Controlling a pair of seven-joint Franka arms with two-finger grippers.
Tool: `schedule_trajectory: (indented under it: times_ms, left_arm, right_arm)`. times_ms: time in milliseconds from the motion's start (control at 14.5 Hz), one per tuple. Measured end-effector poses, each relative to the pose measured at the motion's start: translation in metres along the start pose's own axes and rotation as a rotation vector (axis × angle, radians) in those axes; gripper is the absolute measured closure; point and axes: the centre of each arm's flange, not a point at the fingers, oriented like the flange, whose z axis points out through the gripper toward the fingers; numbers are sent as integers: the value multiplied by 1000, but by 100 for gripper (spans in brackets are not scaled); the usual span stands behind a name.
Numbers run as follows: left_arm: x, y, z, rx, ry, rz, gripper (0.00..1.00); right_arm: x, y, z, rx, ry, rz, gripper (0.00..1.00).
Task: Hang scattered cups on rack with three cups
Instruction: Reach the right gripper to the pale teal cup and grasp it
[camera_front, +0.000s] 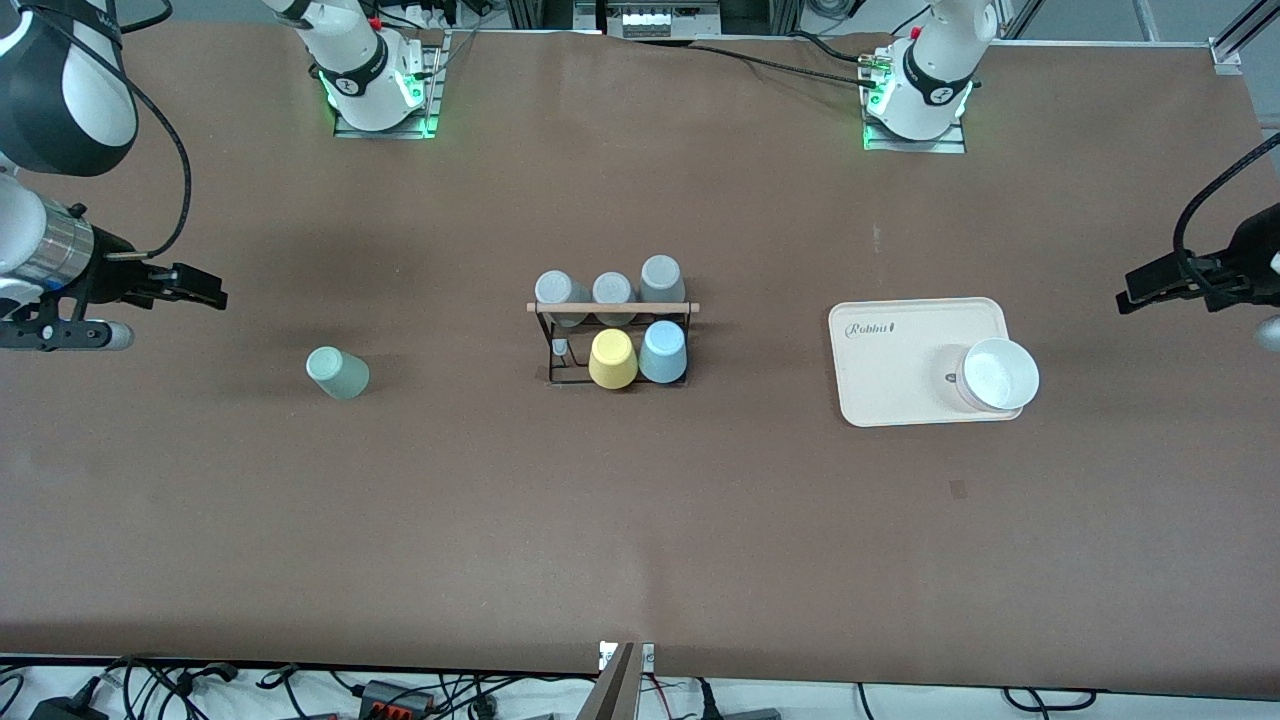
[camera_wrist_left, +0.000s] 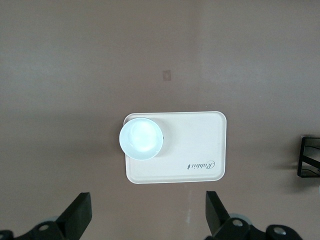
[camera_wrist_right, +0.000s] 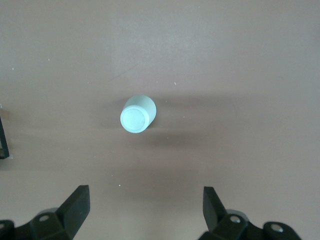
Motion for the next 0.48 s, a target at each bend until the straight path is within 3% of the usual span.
schedule_trajectory:
  times_ms: [484]
  left_arm:
    - [-6,5,-10,35,5,38,0]
  right_arm:
    - [2,-22,50,-17,15,-39,0]
